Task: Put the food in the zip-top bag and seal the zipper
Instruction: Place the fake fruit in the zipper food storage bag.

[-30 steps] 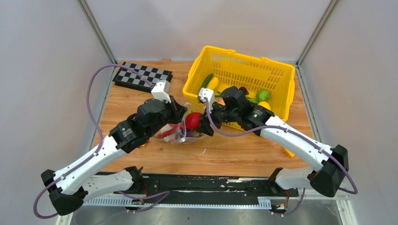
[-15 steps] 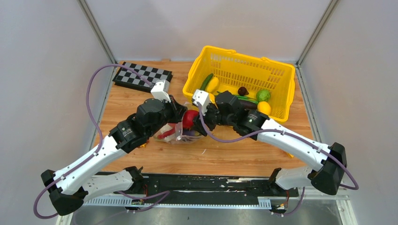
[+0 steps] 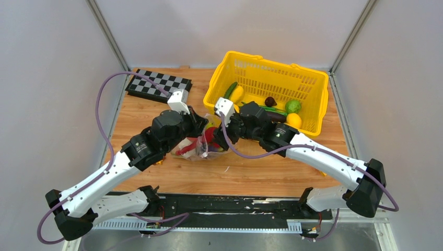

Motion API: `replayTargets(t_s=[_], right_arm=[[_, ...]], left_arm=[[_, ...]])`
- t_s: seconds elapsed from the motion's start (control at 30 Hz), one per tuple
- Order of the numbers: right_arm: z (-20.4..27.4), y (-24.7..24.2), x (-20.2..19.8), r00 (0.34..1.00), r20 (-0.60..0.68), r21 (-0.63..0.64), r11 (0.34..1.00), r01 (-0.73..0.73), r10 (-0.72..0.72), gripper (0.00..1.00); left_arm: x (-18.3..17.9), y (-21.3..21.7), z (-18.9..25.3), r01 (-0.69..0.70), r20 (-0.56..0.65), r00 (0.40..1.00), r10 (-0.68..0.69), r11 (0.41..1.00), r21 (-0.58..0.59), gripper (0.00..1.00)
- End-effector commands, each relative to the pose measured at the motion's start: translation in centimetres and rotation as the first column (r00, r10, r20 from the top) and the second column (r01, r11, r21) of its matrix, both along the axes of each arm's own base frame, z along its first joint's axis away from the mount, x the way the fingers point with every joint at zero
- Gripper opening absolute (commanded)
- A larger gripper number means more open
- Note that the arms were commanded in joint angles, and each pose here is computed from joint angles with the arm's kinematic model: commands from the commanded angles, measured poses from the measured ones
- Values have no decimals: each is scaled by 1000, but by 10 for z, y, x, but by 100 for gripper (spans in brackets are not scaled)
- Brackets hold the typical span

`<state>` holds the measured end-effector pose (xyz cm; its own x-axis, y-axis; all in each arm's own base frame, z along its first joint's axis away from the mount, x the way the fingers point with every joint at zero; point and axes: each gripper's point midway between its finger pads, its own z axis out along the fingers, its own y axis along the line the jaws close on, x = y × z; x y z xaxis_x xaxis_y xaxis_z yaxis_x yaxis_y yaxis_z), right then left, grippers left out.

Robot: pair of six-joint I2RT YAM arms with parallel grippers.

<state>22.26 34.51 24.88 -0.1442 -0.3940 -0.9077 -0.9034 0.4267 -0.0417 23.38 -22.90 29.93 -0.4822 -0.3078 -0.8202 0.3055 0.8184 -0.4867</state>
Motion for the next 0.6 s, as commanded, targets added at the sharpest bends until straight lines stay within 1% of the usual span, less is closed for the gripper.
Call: replayTargets(t_s=[0.0, 0.07, 0.1, 0.2, 0.27, 0.33, 0.37, 0.4, 0.47, 0.57], right_arm=[[20, 5, 6, 999, 30, 78, 996, 33, -35, 76], [21, 6, 6, 999, 25, 89, 995, 35, -37, 76], [21, 7, 6, 999, 22, 93, 995, 36, -38, 74], [20, 8, 4, 999, 18, 94, 995, 26, -28, 59], [21, 7, 2, 1000, 20, 98, 995, 19, -21, 46], [20, 6, -3, 1000, 24, 93, 996, -10, 8, 36], [18, 7, -8, 999, 20, 83, 995, -47, 46, 33], [16, 9, -16, 995, 5, 73, 993, -96, 95, 31], [12, 8, -27, 989, -27, 54, 988, -143, 144, 27], [3, 7, -44, 972, -69, 45, 974, -221, 224, 25]], left_arm=[[3, 2, 22, -18, 45, 999, 21, 998, -57, 0], [3, 2, 22, -19, 45, 999, 22, 998, -56, 0], [3, 2, 22, -18, 44, 999, 21, 998, -56, 0], [3, 1, 20, -19, 41, 999, 21, 998, -54, 0], [3, 2, 21, -21, 42, 999, 23, 998, -54, 0], [4, 3, 20, -25, 40, 999, 27, 998, -56, 0], [4, 3, 21, -27, 42, 999, 29, 998, -57, 0], [4, 3, 21, -27, 42, 999, 29, 998, -56, 0], [4, 3, 21, -28, 43, 999, 30, 998, -57, 0], [5, 3, 22, -29, 43, 999, 32, 998, -58, 0]])
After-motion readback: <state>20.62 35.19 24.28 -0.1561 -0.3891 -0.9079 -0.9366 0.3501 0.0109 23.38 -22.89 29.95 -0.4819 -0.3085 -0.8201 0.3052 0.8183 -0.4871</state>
